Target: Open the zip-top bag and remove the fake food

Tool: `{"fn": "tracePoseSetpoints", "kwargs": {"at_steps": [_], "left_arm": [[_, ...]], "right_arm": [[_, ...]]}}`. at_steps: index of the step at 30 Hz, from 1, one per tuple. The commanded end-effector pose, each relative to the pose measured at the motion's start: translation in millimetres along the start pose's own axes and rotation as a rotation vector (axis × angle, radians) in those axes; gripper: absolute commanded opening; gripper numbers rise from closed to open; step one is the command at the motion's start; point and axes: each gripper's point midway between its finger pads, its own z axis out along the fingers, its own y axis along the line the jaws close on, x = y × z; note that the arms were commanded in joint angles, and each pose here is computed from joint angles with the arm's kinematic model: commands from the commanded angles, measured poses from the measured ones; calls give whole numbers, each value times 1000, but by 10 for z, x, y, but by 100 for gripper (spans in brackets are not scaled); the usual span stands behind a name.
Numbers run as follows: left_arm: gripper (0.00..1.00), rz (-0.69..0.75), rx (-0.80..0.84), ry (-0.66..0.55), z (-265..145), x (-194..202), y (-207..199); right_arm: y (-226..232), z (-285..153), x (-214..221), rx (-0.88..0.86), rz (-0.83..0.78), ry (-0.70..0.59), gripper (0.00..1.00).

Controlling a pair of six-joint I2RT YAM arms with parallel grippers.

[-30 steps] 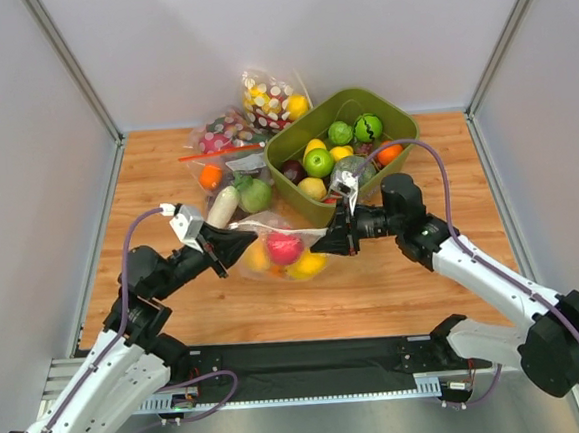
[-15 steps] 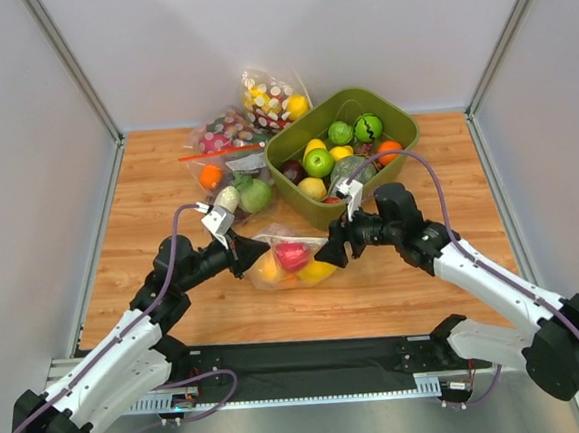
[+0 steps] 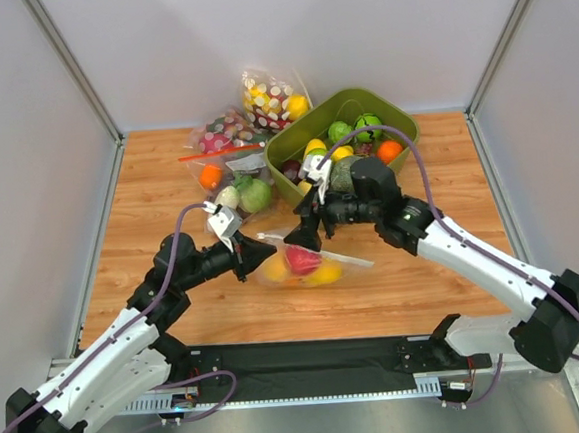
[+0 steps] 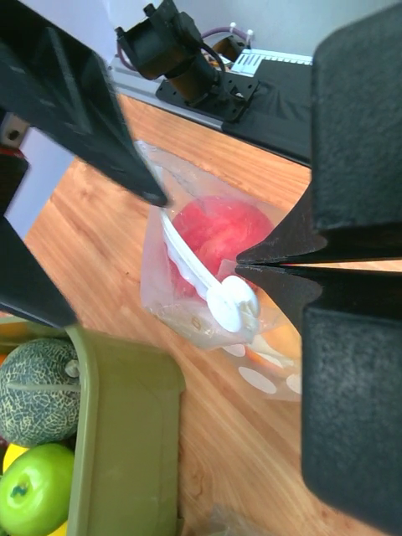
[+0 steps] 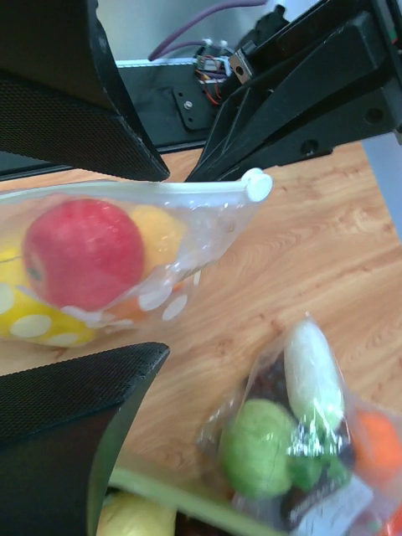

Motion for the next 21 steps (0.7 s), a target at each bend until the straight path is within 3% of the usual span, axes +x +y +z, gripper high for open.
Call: {"fn": "tracePoseSetpoints", "kwargs": {"at_steps": [1,8,9,11,12,14,15,16,20,21], "left_arm": [[0,61,35,-23,2,-183,-92],[0,71,12,-23,-22,-219,-71],[0,70,13,-22,-21,-214,-75],[0,72,15,-24,-25,-242,-86],[0,73,13,-23,-28,-250,-86],[0,67,2,-12,-38,-278,-84],[0,58,-21,-1,-46,-273,-52],[0,53,-31,10,-52,-268,-39],[6,27,-51,37,-114,-287,-56],[12,28,-47,36,-129,-299,-71]], "right_arm": [[214,213,-45,-101,-83,20,79],[415,328,53,-157,-84,51,78],[408,325,62,-153,-85,53,73],[350,340,112,-124,-79,72,54],[323,357,146,-115,-76,83,36],[295,370,182,-104,-77,94,20],[288,371,196,-101,-76,97,4],[278,368,201,-94,-75,96,0],[216,310,130,-50,-83,53,0],[213,291,107,-50,-78,40,0]]}}
